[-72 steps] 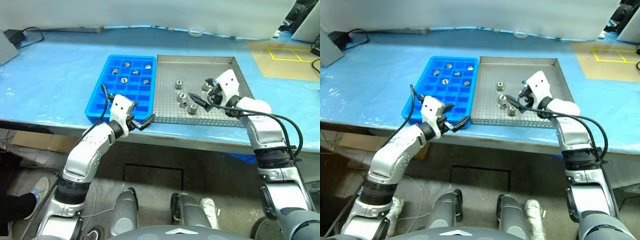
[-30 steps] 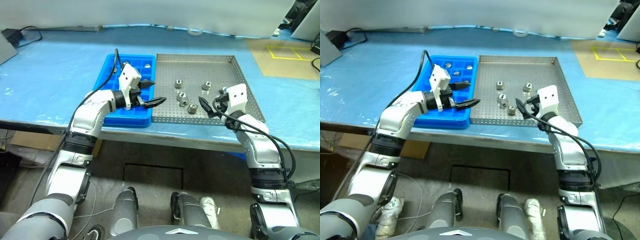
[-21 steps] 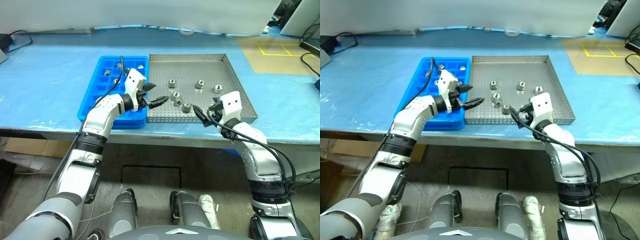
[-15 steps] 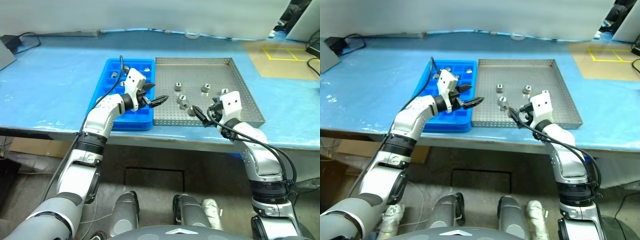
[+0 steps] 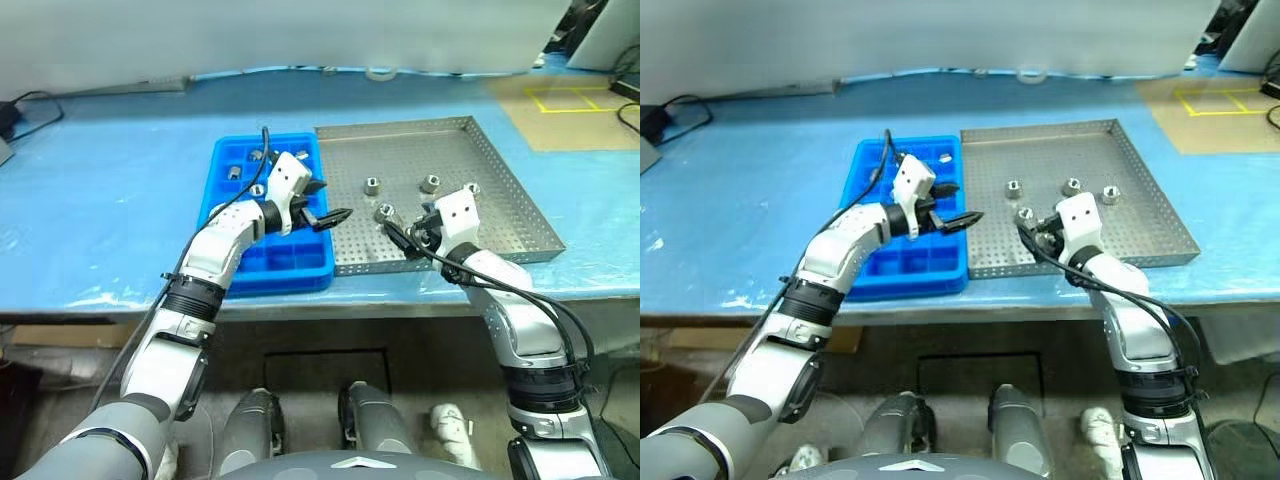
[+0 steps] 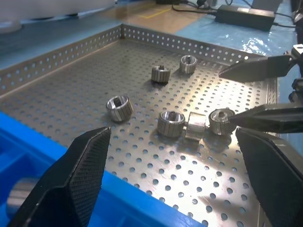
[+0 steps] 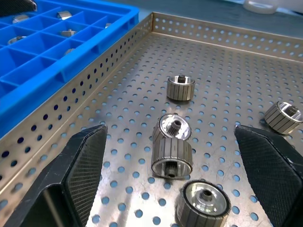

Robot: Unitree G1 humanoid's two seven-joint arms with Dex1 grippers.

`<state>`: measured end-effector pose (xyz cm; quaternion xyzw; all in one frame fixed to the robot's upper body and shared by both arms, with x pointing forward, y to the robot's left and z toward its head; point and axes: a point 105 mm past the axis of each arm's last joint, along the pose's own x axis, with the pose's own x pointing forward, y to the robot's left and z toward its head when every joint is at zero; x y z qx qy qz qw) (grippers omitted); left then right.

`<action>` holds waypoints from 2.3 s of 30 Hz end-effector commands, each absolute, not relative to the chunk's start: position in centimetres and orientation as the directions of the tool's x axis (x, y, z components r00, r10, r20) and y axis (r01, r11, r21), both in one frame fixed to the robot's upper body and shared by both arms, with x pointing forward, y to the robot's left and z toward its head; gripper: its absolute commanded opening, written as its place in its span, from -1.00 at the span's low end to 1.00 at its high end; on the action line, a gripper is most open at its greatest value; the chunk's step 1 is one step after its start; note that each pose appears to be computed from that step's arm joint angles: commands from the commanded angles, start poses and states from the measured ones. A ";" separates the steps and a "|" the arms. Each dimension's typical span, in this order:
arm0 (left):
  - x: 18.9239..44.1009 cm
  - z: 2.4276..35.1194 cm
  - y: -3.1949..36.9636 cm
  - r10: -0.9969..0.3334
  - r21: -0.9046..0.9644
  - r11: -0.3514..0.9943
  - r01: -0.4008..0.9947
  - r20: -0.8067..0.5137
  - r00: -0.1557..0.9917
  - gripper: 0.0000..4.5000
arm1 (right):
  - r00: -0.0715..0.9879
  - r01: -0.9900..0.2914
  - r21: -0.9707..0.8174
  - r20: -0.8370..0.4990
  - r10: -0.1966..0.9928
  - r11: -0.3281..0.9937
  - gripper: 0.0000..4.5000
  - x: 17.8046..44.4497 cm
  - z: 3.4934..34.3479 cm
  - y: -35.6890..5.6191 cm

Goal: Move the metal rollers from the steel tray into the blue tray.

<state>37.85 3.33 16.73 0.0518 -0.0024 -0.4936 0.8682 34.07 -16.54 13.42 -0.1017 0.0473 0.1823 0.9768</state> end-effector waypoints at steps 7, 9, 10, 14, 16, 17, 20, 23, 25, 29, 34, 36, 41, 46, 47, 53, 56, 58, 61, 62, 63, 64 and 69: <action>37.9 17.6 3.8 -0.849 0.119 0.522 0.844 -0.018 0.528 0.99 | 0.925 -0.380 -0.196 -0.068 0.374 0.904 1.00 33.5 15.2 -15.5; 38.2 17.7 3.9 -0.839 0.131 0.538 0.833 -0.018 0.544 0.99 | 0.922 -0.387 -0.194 -0.067 0.382 0.901 1.00 33.4 15.1 -15.1; 38.3 17.7 3.9 -0.834 0.137 0.544 0.828 -0.017 0.551 0.99 | 0.920 -0.391 -0.191 -0.066 0.385 0.900 1.00 33.4 15.1 -15.0; 39.9 16.9 4.4 -0.772 0.147 0.621 0.770 -0.057 0.633 0.99 | 0.913 -0.408 -0.182 -0.065 0.403 0.895 1.00 33.2 15.1 -14.2; 40.4 16.6 4.5 -0.750 0.147 0.644 0.751 -0.073 0.657 0.99 | 0.911 -0.413 -0.183 -0.065 0.408 0.892 1.00 33.2 15.1 -13.9; 40.4 16.6 4.4 -0.751 0.144 0.644 0.751 -0.071 0.657 0.99 | 0.910 -0.413 -0.184 -0.066 0.408 0.892 1.00 33.2 15.1 -13.9; 40.3 16.5 4.1 -0.754 0.149 0.639 0.755 -0.074 0.653 0.99 | 0.910 -0.415 -0.184 -0.068 0.410 0.891 1.00 33.1 15.0 -13.9; 40.2 16.3 4.1 -0.754 0.149 0.638 0.755 -0.077 0.652 0.99 | 0.909 -0.416 -0.184 -0.071 0.410 0.891 1.00 33.1 14.9 -13.9; 40.3 16.3 4.2 -0.749 0.153 0.644 0.750 -0.079 0.658 0.99 | 0.909 -0.417 -0.183 -0.072 0.411 0.890 1.00 33.2 14.9 -13.9; 40.1 15.9 4.0 -0.752 0.164 0.633 0.756 -0.098 0.651 0.99 | 0.908 -0.419 -0.185 -0.076 0.412 0.889 1.00 33.3 14.7 -13.9; 39.6 16.2 3.6 -0.777 0.148 0.609 0.779 -0.084 0.624 0.99 | 0.907 -0.421 -0.188 -0.075 0.415 0.887 1.00 33.5 14.7 -13.9; 39.5 16.3 3.6 -0.784 0.139 0.603 0.785 -0.079 0.616 0.99 | 0.907 -0.421 -0.189 -0.075 0.415 0.887 1.00 33.6 14.7 -13.9; 39.2 16.1 3.5 -0.790 0.150 0.592 0.792 -0.087 0.607 0.99 | 0.906 -0.424 -0.193 -0.074 0.418 0.885 1.00 33.6 14.7 -13.8; 38.9 16.5 3.3 -0.801 0.175 0.579 0.796 -0.061 0.596 0.99 | 0.904 -0.426 -0.201 -0.075 0.420 0.882 1.00 33.7 14.7 -13.8; 38.8 16.6 3.2 -0.804 0.181 0.575 0.798 -0.059 0.592 0.99 | 0.903 -0.428 -0.200 -0.074 0.422 0.881 1.00 33.7 14.7 -13.7; 38.4 16.5 3.1 -0.812 0.189 0.561 0.806 -0.062 0.580 0.99 | 0.901 -0.433 -0.198 -0.072 0.427 0.879 1.00 33.7 14.7 -13.5; 38.2 16.2 3.1 -0.815 0.176 0.557 0.811 -0.072 0.575 0.99 | 0.899 -0.438 -0.195 -0.073 0.432 0.878 1.00 33.6 14.7 -13.3; 38.2 16.2 3.1 -0.815 0.178 0.556 0.812 -0.074 0.575 0.99 | 0.898 -0.440 -0.195 -0.073 0.434 0.877 1.00 33.6 14.6 -13.2; 38.1 16.2 3.1 -0.819 0.171 0.551 0.817 -0.073 0.568 0.99 | 0.897 -0.442 -0.195 -0.073 0.437 0.876 1.00 33.5 14.6 -13.1; 38.0 16.2 3.1 -0.823 0.169 0.547 0.820 -0.073 0.564 0.99 | 0.896 -0.443 -0.194 -0.074 0.438 0.875 1.00 33.5 14.6 -13.1; 38.0 16.2 3.1 -0.824 0.168 0.545 0.822 -0.073 0.561 0.99 | 0.896 -0.444 -0.195 -0.074 0.438 0.875 1.00 33.5 14.6 -13.1; 37.9 16.2 3.1 -0.827 0.166 0.541 0.824 -0.076 0.558 0.99 | 0.895 -0.445 -0.195 -0.075 0.439 0.874 1.00 33.5 14.6 -13.1; 36.9 16.4 2.6 -0.862 0.137 0.492 0.860 -0.062 0.503 0.99 | 0.893 -0.449 -0.195 -0.076 0.443 0.872 1.00 33.4 14.5 -13.1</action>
